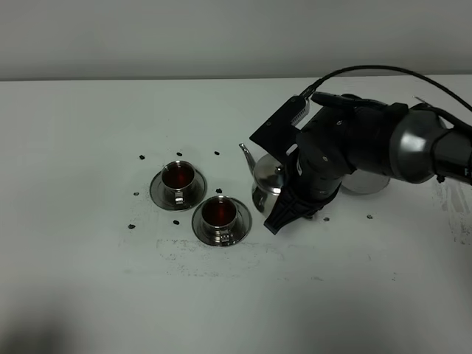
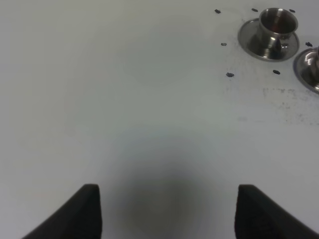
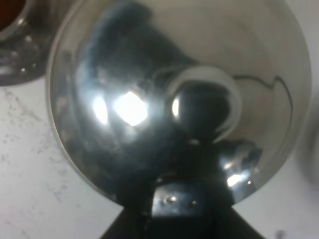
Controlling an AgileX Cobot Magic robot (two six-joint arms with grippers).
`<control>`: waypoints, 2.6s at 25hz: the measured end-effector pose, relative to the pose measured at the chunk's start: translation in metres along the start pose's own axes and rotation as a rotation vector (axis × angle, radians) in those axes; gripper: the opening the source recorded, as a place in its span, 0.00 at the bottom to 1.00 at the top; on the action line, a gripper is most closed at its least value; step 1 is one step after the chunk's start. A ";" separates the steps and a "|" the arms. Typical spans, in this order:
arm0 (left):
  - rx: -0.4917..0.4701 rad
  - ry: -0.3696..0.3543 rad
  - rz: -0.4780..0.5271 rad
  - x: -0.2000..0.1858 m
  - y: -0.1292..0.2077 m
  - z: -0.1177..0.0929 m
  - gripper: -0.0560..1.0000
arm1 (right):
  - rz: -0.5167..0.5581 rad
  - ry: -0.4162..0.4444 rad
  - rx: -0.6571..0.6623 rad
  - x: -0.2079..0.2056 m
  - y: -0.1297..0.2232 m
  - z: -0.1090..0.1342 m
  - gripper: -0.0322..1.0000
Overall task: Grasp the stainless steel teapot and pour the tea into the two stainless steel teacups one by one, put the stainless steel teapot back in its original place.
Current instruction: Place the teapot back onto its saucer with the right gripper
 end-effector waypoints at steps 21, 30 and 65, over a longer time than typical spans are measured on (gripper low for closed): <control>0.000 0.000 0.000 0.000 0.000 0.000 0.59 | -0.009 0.000 0.375 -0.025 0.062 -0.119 0.24; 0.000 0.000 0.000 0.000 0.000 0.000 0.59 | 0.072 -0.032 0.373 0.035 0.072 -0.113 0.24; 0.000 0.000 0.000 0.000 0.000 0.000 0.59 | 0.122 -0.023 0.390 0.033 0.070 -0.122 0.24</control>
Point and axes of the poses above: a point on each arm's last joint axis where the gripper is mounted, x pointing out along that axis toward the gripper, z along the wrist's bending axis when the last joint is at zero, y = z × x, the point moved 10 cm from there along x, pointing out along that axis toward the gripper, and after that the axes turned 6 degrees about -x, right-handed, at the moved point
